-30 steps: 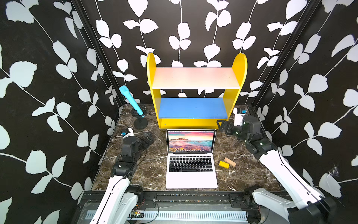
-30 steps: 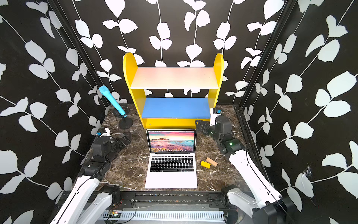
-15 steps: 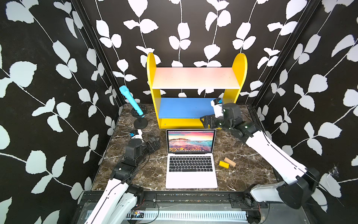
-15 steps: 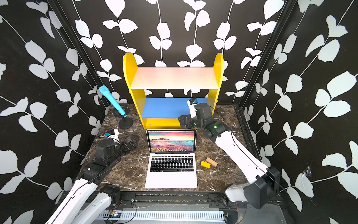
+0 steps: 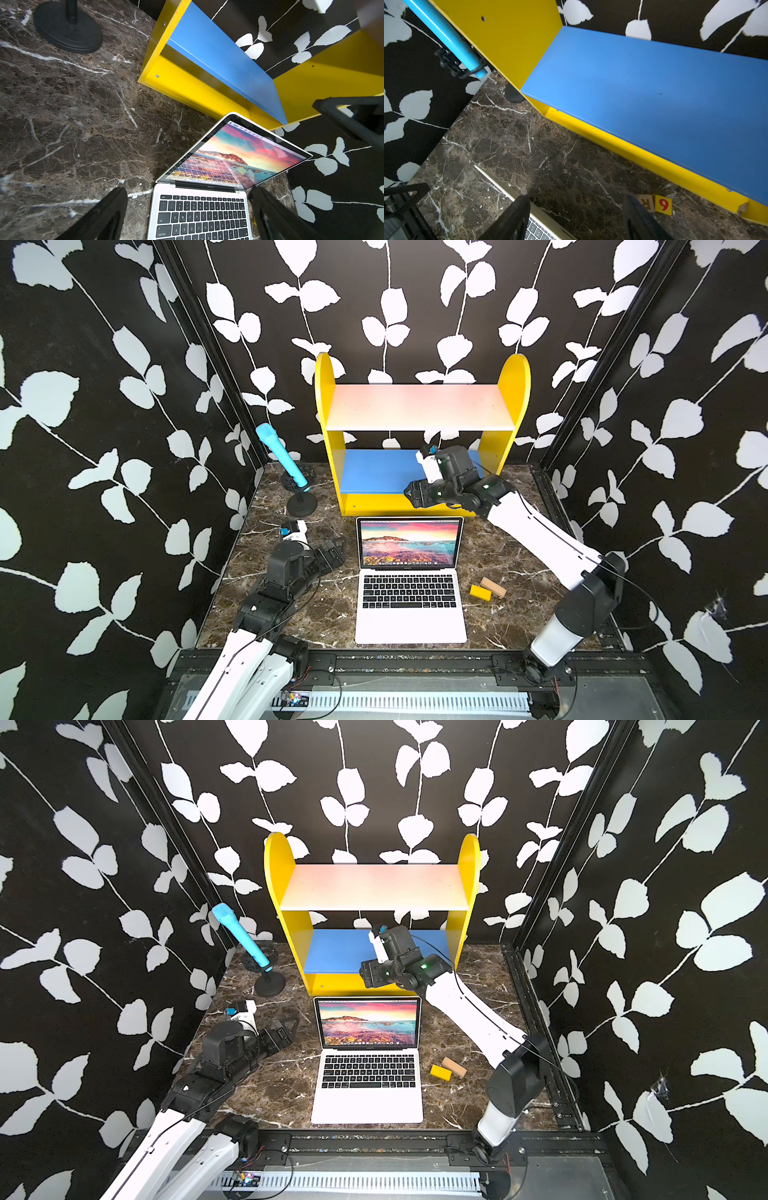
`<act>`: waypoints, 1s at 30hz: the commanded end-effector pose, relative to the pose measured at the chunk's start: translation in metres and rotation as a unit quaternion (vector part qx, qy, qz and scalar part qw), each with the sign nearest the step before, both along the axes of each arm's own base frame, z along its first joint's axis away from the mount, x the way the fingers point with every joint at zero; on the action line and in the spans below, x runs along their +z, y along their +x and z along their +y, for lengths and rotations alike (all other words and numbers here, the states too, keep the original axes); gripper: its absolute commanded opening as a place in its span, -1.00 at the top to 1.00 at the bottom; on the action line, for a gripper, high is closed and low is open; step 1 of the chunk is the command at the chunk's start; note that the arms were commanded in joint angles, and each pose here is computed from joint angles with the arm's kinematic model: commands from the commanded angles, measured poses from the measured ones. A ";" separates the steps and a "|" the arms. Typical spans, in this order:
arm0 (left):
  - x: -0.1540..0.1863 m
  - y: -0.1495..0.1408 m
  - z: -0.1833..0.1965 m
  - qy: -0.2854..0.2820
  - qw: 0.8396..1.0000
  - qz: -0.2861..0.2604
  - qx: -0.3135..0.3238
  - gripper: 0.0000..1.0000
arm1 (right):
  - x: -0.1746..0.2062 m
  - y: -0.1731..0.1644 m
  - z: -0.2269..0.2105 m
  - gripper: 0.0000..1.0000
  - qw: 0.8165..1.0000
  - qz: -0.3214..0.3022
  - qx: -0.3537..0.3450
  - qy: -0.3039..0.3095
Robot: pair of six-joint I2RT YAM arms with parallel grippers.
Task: Close the laptop lid and set it aside
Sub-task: Close the lid of the laptop.
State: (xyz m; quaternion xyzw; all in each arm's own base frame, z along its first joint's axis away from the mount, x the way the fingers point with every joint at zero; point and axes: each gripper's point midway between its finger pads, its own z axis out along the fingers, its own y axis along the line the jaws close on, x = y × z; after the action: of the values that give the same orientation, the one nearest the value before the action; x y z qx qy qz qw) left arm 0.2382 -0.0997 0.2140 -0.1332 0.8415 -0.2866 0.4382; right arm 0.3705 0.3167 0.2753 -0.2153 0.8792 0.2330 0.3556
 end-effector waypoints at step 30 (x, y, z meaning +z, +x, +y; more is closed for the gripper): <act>0.014 -0.003 -0.002 0.009 1.000 -0.013 -0.014 -0.88 | -0.057 -0.021 0.021 0.80 0.993 0.104 0.039 -0.039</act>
State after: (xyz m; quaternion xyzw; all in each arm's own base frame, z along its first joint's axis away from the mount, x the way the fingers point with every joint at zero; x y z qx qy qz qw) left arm 0.2356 -0.1010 0.2124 -0.1271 0.8455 -0.2867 0.4323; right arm 0.3591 0.3333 0.2201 -0.2287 0.9120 0.2274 0.2533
